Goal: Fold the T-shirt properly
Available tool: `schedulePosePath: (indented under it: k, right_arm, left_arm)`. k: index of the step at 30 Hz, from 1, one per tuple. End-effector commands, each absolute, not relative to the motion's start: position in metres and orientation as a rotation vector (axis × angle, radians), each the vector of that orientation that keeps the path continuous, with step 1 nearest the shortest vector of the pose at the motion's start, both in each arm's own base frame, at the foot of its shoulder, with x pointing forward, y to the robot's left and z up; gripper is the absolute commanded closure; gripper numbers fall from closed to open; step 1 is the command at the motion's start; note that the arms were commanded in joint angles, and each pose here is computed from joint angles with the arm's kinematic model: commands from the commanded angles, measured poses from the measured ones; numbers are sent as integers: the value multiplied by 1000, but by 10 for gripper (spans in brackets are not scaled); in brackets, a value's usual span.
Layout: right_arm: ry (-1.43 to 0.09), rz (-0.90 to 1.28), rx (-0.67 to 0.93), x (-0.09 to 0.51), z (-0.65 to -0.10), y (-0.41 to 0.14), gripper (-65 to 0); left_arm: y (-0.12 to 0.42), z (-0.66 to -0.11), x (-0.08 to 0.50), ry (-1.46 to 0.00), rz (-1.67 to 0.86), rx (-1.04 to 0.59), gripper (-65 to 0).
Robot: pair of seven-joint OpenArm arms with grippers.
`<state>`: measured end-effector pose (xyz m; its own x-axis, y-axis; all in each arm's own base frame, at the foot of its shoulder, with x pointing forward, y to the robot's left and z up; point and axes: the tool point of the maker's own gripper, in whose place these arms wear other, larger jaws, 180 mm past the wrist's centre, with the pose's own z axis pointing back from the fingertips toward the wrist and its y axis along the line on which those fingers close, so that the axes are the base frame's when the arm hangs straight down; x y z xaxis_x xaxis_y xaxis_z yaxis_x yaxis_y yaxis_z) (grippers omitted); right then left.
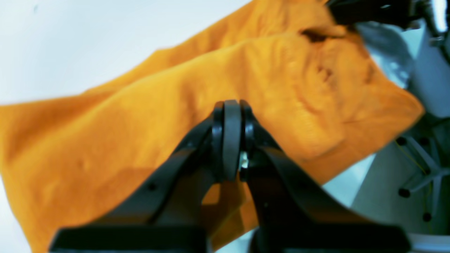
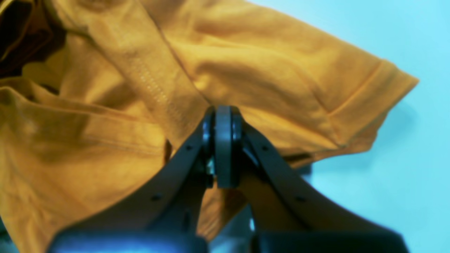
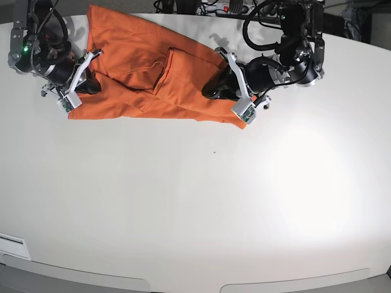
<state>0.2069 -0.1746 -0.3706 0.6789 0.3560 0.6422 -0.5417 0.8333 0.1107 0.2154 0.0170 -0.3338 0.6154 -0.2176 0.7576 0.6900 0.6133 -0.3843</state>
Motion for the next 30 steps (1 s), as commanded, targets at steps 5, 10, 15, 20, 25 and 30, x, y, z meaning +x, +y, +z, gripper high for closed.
schedulePosePath:
  k: [5, 10, 15, 20, 25, 30]
  right_arm:
    - [-774, 545, 294, 233, -336, -172, -202]
    - [-854, 515, 273, 244, -308, -182, -319]
    - [-801, 332, 208, 235, -305, -228, -319]
    - [-756, 137, 242, 201, -315, -267, -319]
    - [-645, 19, 423, 159, -341, -263, -319]
    - [-618, -89, 582, 142, -360, -239, -319]
  left_arm:
    - [21, -348, 222, -726, -524, -740, 0]
    - [31, -386, 225, -649, -447, -733, 0]
    - [35, -397, 230, -617, -428, -732, 0]
    - [32, -386, 233, -624, -453, -739, 0]
    - [27, -368, 238, -669, -470, -759, 0]
    - [26, -361, 241, -687, -472, -751, 0]
